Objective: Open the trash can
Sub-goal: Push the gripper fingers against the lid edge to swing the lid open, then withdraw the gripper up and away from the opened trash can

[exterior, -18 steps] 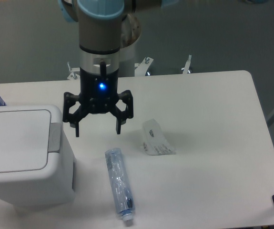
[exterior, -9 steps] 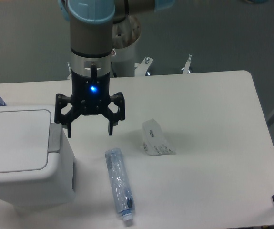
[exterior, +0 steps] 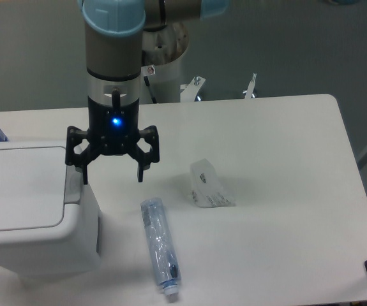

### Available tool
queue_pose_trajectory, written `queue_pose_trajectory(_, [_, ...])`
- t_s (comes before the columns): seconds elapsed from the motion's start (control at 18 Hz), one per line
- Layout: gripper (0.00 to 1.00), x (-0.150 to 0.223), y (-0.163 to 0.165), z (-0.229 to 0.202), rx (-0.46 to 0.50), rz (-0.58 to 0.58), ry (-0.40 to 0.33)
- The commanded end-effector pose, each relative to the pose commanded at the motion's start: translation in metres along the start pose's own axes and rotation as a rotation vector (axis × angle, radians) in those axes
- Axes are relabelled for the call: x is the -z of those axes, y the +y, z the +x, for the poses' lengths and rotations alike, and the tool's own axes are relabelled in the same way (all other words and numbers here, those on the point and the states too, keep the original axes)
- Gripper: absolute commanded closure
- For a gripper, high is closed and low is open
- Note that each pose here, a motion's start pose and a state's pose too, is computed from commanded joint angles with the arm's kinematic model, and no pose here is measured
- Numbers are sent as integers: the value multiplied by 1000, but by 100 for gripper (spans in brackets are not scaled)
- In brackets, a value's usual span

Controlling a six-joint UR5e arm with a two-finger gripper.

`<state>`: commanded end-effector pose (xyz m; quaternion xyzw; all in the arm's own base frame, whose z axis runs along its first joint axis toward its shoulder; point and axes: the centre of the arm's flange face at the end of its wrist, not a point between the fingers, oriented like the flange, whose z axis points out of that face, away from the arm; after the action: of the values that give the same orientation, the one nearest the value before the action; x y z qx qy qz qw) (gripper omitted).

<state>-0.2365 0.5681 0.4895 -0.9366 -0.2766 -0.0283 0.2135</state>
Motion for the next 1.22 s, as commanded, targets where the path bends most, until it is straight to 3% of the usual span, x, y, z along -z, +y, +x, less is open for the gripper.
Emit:
queue_pose_trajectory(0.72, [0, -6, 3, 4, -8, -11, -9])
queue_pose_trajectory(0.94, [0, 14, -11, 8, -22, 35, -12])
queue_pose_trajectory(1.06, [0, 31, -23, 3, -31, 74, -59])
queue_pose_trajectory(1.22, [0, 48, -39, -36, -15, 108, -249])
